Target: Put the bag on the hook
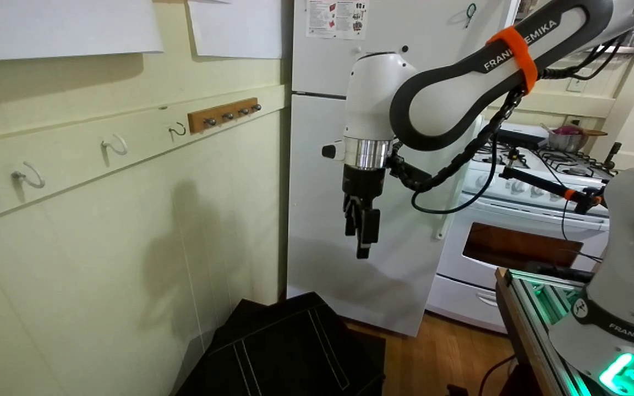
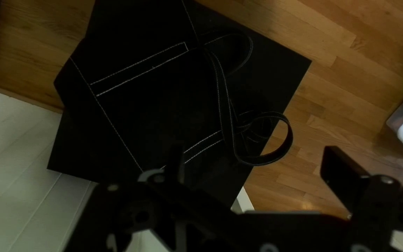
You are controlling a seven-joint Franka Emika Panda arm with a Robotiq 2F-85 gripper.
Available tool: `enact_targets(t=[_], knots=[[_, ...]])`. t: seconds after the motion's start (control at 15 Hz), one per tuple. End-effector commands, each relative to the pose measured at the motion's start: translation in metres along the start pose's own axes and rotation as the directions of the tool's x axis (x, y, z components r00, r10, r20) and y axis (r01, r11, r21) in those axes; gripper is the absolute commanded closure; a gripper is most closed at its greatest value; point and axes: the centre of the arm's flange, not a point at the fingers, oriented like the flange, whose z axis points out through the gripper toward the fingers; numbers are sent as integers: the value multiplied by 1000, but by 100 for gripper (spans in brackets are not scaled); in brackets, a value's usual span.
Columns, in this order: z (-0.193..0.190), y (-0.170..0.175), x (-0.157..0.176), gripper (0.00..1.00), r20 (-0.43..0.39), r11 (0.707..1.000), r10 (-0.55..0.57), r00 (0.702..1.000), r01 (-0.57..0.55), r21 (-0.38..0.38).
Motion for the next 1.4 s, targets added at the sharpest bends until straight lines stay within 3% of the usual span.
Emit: enact_targets(t=[0.0, 0.4, 0.87, 1.33], knots=[[-1, 0, 0, 0, -1, 1000, 0, 1000, 0, -1], [58, 0, 29, 0, -2, 994, -54, 999, 54, 96], [137, -24, 70, 0, 74, 977, -157, 985, 144, 157], [182, -33, 102, 0, 83, 949, -234, 969, 208, 238]])
